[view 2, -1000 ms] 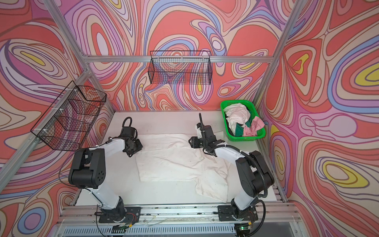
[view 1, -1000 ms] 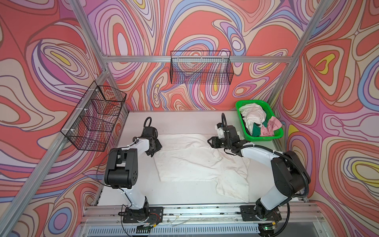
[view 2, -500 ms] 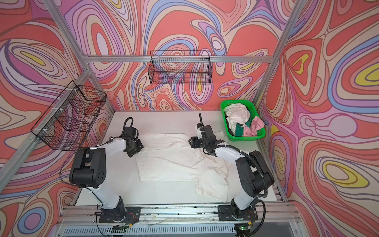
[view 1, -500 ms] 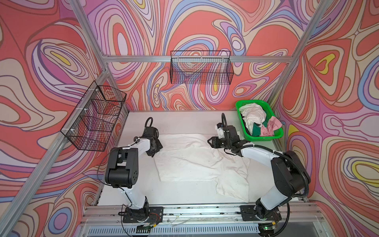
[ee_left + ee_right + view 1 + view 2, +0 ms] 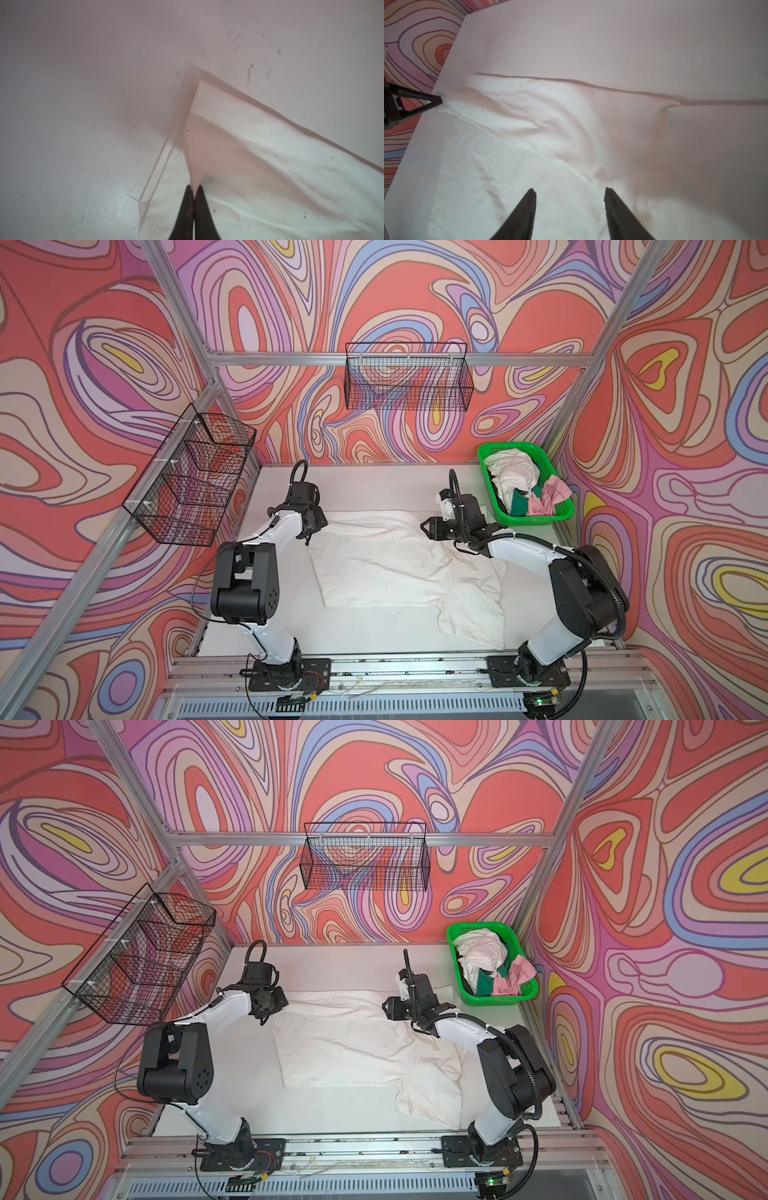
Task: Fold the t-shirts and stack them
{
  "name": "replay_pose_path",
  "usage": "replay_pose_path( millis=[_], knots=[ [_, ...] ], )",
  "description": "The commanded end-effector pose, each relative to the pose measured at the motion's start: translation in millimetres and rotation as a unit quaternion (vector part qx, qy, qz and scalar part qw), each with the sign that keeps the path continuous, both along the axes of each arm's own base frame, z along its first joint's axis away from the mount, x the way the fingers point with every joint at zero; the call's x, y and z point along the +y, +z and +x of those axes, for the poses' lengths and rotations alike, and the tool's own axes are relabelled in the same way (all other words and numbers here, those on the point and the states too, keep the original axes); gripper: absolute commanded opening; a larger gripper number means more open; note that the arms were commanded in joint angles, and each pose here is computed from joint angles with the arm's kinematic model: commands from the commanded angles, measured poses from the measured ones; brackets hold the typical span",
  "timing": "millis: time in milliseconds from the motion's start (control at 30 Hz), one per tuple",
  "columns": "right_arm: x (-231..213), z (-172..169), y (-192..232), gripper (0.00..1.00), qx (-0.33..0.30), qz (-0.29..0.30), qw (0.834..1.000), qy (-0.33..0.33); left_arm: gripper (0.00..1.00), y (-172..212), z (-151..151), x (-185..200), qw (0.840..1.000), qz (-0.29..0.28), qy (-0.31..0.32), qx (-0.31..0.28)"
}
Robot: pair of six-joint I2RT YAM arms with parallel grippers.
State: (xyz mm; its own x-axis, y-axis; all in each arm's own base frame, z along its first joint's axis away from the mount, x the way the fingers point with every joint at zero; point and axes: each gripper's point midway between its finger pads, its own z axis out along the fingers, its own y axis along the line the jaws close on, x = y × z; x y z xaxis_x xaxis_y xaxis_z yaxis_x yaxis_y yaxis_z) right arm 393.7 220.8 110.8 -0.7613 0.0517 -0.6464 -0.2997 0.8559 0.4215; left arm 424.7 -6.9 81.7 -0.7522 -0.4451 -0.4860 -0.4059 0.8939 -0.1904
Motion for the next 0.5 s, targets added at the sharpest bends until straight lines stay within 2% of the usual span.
replay_pose_path(
  millis=[0, 200, 467],
  knots=[
    [-1, -2, -3, 0.56, 0.001, 0.003, 1.000, 0.000, 0.00, 19, 9, 2, 0.999, 0.029, -0.022, -0.027],
    [-1, -2, -6, 0.56, 0.004, 0.002, 1.000, -0.002, 0.00, 42, 21, 4, 0.994, 0.046, -0.024, -0.091],
    [-5, 1, -6, 0.56, 0.008, -0.007, 1.000, -0.013, 0.00, -7, -5, 7, 0.998, 0.023, 0.022, -0.052]
  ],
)
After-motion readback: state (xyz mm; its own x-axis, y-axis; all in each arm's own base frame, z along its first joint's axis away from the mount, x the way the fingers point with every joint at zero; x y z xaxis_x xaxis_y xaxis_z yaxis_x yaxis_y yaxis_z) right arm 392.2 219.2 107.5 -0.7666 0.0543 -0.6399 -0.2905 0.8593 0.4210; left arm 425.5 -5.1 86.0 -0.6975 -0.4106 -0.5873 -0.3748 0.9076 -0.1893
